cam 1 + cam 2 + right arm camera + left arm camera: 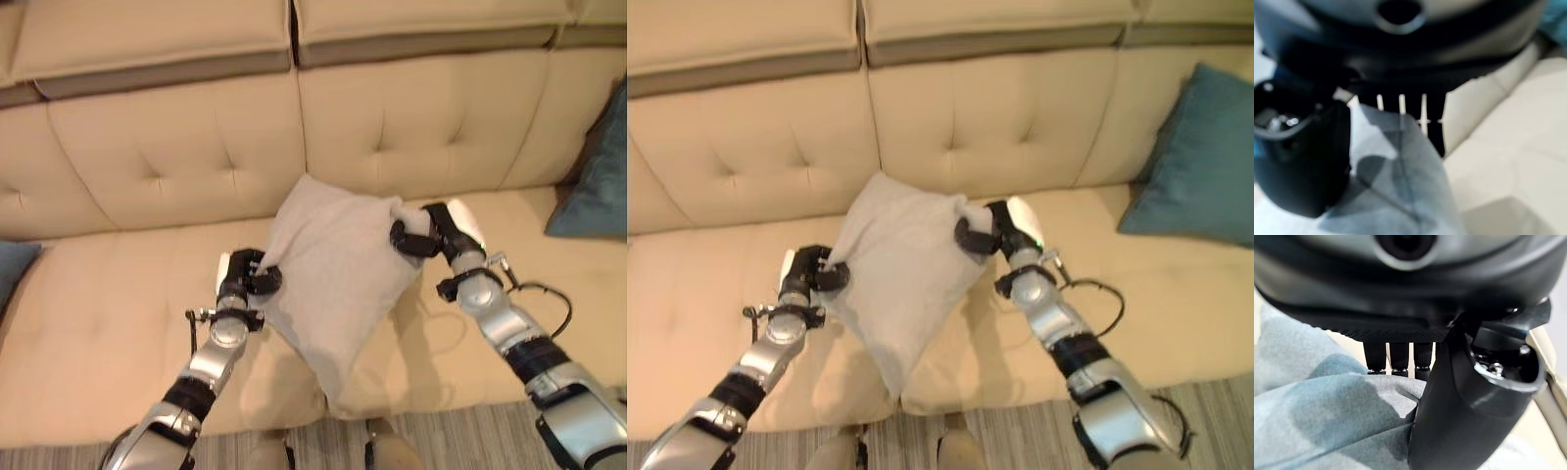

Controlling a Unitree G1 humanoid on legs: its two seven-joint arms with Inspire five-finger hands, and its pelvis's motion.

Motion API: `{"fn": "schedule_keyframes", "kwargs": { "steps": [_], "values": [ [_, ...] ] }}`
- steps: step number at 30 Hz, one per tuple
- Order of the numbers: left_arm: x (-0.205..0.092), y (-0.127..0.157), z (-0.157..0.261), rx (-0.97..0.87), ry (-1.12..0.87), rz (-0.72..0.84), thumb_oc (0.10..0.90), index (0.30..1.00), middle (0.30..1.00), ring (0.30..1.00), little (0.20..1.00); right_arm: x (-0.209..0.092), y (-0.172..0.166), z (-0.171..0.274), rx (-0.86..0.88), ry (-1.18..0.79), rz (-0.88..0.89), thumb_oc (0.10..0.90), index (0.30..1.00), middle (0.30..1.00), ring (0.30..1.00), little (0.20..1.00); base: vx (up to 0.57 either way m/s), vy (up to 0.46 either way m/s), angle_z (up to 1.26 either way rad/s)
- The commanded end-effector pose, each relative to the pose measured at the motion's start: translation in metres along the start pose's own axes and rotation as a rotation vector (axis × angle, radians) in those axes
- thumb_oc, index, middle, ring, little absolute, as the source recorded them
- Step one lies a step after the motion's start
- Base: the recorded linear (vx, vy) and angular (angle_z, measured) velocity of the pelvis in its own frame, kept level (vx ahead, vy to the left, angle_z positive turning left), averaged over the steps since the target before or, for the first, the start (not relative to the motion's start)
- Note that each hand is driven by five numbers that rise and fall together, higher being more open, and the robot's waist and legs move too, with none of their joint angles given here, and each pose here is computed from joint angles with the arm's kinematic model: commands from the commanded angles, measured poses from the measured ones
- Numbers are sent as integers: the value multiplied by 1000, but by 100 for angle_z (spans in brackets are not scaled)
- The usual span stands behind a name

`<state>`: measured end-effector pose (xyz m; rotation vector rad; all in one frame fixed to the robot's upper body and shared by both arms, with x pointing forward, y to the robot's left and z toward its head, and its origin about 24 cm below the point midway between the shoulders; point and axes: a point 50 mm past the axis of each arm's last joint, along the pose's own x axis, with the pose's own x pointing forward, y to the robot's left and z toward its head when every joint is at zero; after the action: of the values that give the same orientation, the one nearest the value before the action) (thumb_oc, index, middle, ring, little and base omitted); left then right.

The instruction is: Pick up all the scattered cushions and arrange them neatly on the sofa.

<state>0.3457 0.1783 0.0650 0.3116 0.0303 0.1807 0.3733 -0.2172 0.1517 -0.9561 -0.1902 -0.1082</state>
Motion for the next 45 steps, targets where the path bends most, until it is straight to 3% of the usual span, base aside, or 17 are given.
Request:
{"fn": "schedule_keyframes", "kwargs": {
  "steps": [1, 11, 17, 18, 24, 30, 37, 45],
  "values": [
    [22, 15, 142, -85, -570, 75, 400, 300, 300, 300, 300, 33, -72, 72, -54, -249, -290, 400, 300, 300, 300, 300, -40, 0, -2],
    [23, 30, 206, -90, -761, 123, 400, 300, 300, 300, 300, 44, -133, 124, -216, -381, -486, 400, 300, 300, 300, 300, -35, -4, 0],
    [14, 46, 247, 3, -938, 313, 400, 300, 300, 300, 300, 37, -158, 144, -298, -473, -636, 400, 300, 300, 300, 300, 3, -11, 0],
    [10, 45, 251, 31, -979, 382, 400, 300, 300, 300, 300, 34, -163, 147, -379, -501, -692, 400, 300, 300, 300, 300, 0, 0, 0],
    [3, 43, 258, 11, -1025, 447, 400, 300, 300, 300, 300, 28, -172, 158, -402, -553, -779, 400, 300, 300, 300, 300, 9, -11, -1],
    [-31, 35, 263, -234, -1137, 475, 400, 300, 300, 300, 300, 1, -191, 169, -397, -660, -948, 400, 300, 300, 300, 300, 16, -14, 2],
    [-57, 24, 242, -333, -1159, 425, 400, 300, 300, 300, 300, -26, -202, 168, -404, -744, -1046, 400, 300, 300, 300, 300, 26, -32, 0],
    [-74, 35, 250, -286, -1281, 728, 400, 300, 300, 300, 300, -47, -209, 181, -400, -878, -1155, 400, 300, 300, 300, 300, 12, -26, 0]
  ]
}}
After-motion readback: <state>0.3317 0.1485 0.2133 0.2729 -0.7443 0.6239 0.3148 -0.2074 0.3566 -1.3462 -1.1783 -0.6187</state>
